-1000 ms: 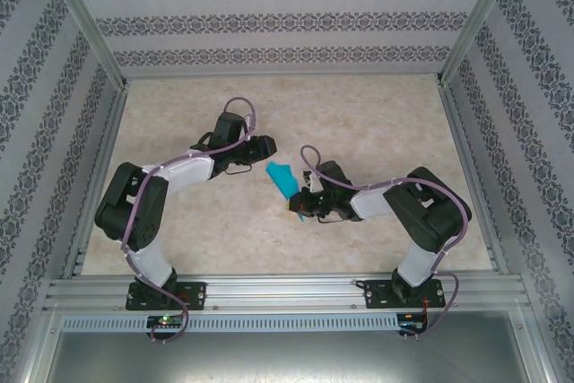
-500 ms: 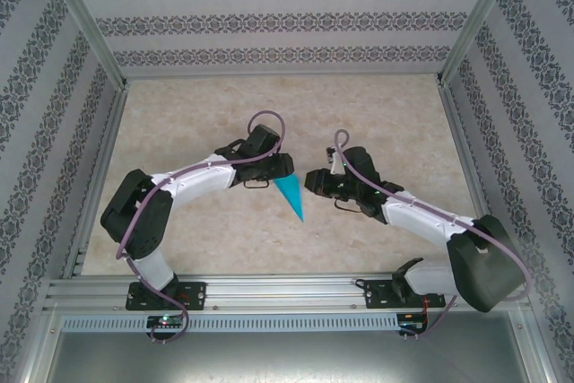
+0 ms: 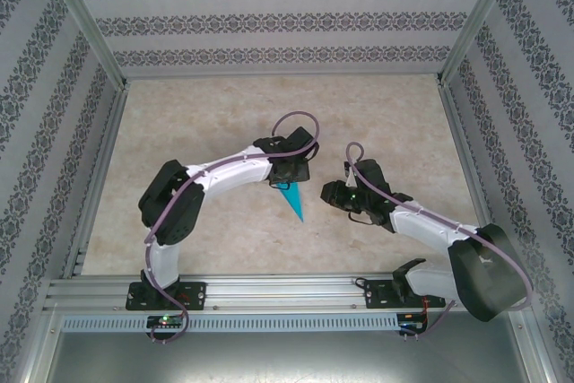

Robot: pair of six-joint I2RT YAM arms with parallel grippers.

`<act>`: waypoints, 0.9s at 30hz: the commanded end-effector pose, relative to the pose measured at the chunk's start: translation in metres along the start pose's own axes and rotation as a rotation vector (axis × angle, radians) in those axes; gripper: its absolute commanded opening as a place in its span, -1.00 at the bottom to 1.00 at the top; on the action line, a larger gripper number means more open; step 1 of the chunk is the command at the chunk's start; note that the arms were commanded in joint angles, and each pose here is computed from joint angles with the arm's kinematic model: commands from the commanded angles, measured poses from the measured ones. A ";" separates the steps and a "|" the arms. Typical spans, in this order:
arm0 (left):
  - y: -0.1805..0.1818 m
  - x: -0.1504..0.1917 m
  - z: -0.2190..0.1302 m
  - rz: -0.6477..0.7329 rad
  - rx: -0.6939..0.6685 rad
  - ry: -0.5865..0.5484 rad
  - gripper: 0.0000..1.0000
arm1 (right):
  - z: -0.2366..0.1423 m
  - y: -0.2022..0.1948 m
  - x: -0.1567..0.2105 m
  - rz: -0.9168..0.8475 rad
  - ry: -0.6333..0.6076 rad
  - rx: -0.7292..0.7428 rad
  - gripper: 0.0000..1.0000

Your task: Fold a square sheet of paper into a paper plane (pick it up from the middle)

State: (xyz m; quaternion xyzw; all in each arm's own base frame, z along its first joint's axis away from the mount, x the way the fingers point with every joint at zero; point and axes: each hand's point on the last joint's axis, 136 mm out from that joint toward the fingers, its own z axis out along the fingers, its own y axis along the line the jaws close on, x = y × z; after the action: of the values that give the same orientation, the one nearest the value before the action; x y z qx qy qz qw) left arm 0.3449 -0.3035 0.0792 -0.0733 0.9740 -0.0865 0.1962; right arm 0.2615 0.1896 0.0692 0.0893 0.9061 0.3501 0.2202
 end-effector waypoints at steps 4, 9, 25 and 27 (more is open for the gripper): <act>0.027 0.005 -0.004 0.003 -0.207 0.022 0.29 | 0.001 -0.003 -0.001 0.024 -0.025 -0.015 -0.52; 0.021 0.007 0.002 0.012 -0.213 0.049 0.32 | 0.005 -0.002 0.001 0.029 -0.006 -0.030 -0.52; 0.029 0.005 -0.013 0.010 -0.191 0.014 0.15 | 0.031 0.025 0.012 -0.018 0.096 -0.102 -0.46; 0.032 0.006 -0.015 0.007 -0.182 0.001 0.12 | 0.036 0.029 0.014 -0.026 0.111 -0.109 -0.44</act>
State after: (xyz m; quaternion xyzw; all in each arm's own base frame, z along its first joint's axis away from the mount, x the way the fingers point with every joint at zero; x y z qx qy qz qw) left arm 0.3300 -0.2712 0.0656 -0.0844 0.9839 0.0176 0.1565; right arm 0.2577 0.2208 0.0462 0.0689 0.9081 0.3766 0.1696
